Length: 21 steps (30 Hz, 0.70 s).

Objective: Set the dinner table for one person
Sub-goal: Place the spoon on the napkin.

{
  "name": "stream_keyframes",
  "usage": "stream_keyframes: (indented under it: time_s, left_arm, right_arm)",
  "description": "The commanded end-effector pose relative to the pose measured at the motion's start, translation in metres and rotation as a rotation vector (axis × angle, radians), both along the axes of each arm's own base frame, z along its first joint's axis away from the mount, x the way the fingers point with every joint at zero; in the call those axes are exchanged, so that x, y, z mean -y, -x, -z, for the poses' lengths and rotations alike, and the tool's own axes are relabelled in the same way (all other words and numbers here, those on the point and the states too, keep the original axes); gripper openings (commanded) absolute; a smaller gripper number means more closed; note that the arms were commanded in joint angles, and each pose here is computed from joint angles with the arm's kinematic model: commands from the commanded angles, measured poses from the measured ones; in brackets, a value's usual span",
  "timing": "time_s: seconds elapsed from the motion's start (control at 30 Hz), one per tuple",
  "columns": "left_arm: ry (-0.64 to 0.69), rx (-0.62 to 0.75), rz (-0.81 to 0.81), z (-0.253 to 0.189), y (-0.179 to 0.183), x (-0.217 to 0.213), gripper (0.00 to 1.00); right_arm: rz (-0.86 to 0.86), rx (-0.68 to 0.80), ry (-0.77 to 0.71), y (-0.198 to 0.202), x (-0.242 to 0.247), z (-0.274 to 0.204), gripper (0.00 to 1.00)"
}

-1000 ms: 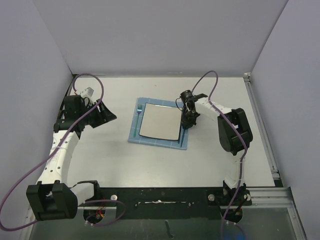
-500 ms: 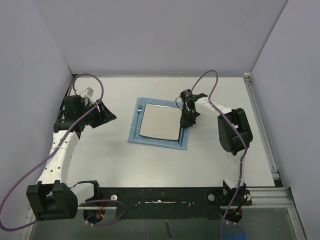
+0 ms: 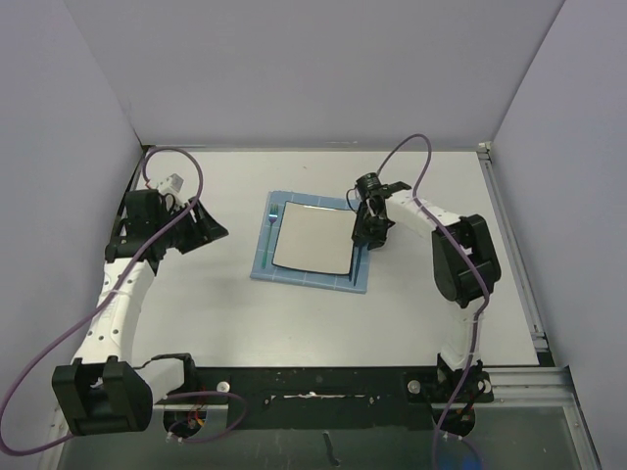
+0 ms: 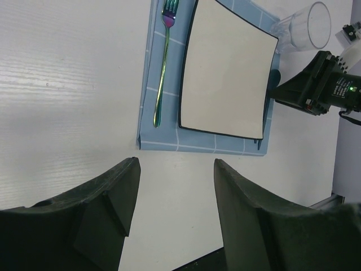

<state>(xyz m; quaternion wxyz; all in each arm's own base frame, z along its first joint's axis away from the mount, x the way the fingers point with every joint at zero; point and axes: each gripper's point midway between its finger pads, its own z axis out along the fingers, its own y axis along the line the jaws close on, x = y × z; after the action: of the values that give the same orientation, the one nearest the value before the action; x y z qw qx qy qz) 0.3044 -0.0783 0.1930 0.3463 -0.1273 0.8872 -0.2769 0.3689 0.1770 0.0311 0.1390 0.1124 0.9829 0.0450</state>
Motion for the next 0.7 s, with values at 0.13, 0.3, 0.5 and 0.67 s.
stream_keyframes:
  time_s: [0.13, 0.3, 0.5, 0.67]
  left_arm:
    - [-0.005, 0.1, 0.008, -0.027, 0.008, 0.0, 0.53]
    - [0.044, 0.138, 0.066, -0.043, 0.018, 0.012, 0.53]
    - [0.085, 0.209, -0.003, -0.057, 0.035, 0.014, 0.57]
    - [0.137, 0.211, -0.087, -0.037, 0.053, 0.013, 0.6]
  right_arm:
    - [-0.006, 0.188, 0.001, -0.005, 0.012, -0.087, 0.36]
    - [-0.031, 0.281, 0.049, 0.012, 0.033, -0.135, 0.36]
    - [-0.004, 0.396, 0.086, 0.062, 0.07, -0.169, 0.45]
    - [0.001, 0.483, -0.008, 0.098, 0.076, -0.166, 0.66]
